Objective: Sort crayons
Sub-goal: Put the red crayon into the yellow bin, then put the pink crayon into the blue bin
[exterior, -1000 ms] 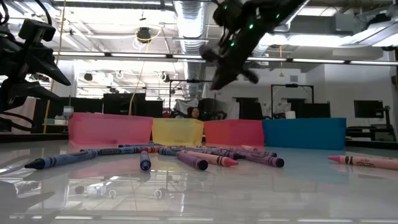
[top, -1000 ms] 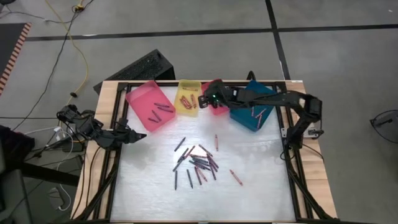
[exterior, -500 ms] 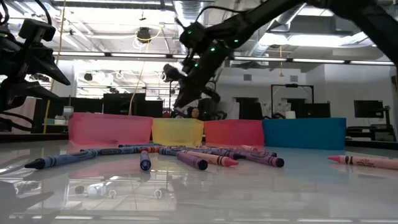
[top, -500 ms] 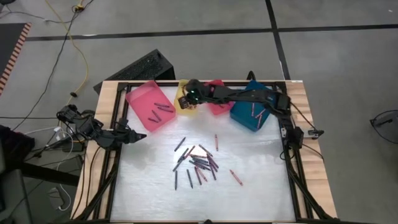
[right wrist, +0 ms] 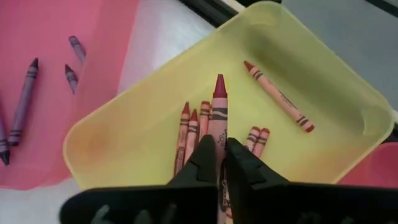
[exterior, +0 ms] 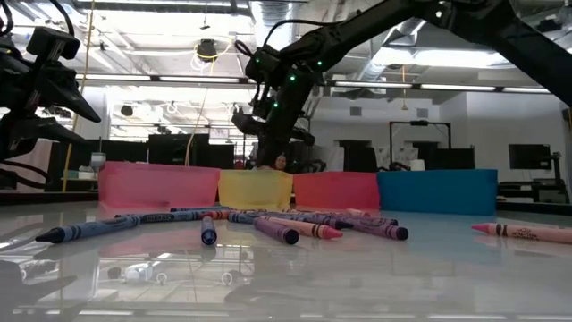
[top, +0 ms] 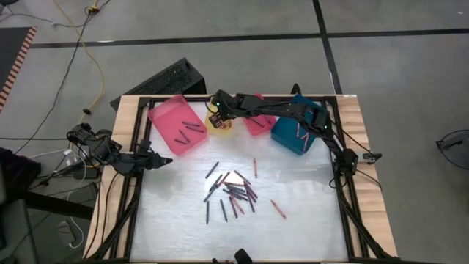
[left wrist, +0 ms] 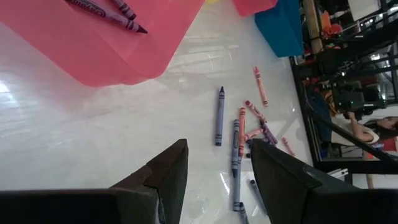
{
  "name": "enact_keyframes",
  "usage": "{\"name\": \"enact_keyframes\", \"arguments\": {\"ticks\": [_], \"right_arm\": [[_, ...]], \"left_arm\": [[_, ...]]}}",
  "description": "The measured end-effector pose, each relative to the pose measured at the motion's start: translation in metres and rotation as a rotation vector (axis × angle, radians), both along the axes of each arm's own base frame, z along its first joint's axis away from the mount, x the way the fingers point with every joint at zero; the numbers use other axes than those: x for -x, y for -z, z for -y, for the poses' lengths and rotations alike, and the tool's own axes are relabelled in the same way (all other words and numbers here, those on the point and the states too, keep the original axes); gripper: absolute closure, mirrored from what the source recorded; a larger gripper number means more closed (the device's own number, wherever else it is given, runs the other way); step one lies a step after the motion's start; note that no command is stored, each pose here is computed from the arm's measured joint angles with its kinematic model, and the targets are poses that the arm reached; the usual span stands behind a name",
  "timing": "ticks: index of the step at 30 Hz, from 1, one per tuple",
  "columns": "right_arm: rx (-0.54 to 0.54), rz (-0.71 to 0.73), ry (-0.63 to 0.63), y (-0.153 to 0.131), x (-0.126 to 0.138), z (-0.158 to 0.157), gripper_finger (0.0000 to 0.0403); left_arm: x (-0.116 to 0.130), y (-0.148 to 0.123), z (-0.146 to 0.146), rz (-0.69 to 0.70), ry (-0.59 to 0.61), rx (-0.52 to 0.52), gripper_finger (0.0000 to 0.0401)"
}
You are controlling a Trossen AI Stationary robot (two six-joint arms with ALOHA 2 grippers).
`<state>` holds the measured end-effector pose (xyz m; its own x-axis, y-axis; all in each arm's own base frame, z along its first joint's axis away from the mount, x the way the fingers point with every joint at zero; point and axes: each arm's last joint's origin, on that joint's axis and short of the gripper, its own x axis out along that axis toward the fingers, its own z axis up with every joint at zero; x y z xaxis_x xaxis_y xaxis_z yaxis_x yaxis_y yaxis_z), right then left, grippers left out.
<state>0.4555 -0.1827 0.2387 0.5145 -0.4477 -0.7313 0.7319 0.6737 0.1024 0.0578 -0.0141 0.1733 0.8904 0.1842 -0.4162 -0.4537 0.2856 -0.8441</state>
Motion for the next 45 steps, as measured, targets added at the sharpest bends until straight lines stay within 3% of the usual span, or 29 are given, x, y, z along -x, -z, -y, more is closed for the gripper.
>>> {"name": "enact_keyframes", "arguments": {"ticks": [7, 13, 17, 22, 25, 30, 36, 45], "right_arm": [[-0.015, -0.008, -0.007, -0.003, 0.004, 0.004, 0.0343], [-0.075, -0.014, -0.069, -0.026, 0.017, -0.003, 0.0338], [-0.193, -0.14, -0.093, -0.045, 0.038, -0.028, 0.0337], [-0.305, -0.362, -0.059, -0.06, 0.064, -0.081, 0.0337], [-0.301, -0.482, -0.011, -0.057, 0.07, -0.113, 0.0337], [-0.287, -0.549, 0.032, -0.043, 0.072, -0.159, 0.0336], [-0.294, -0.619, 0.095, -0.01, 0.079, -0.189, 0.0336], [-0.351, -0.456, 0.127, 0.02, 0.074, -0.214, 0.0336]], "left_arm": [[0.0, 0.0, 0.0, -0.001, 0.0, -0.001, 0.0236], [0.0, 0.0, 0.0, -0.003, 0.002, -0.008, 0.0236], [0.0, 0.0, 0.0, -0.004, 0.007, -0.008, 0.0236], [0.0, 0.0, 0.0, -0.005, 0.005, -0.011, 0.0236], [0.0, 0.0, 0.0, -0.002, 0.002, -0.006, 0.0236], [0.0, 0.0, 0.0, -0.002, 0.004, -0.004, 0.0236], [0.0, 0.0, 0.0, -0.004, 0.009, -0.014, 0.0236], [0.0, 0.0, 0.0, -0.005, 0.014, -0.022, 0.0236]]}}
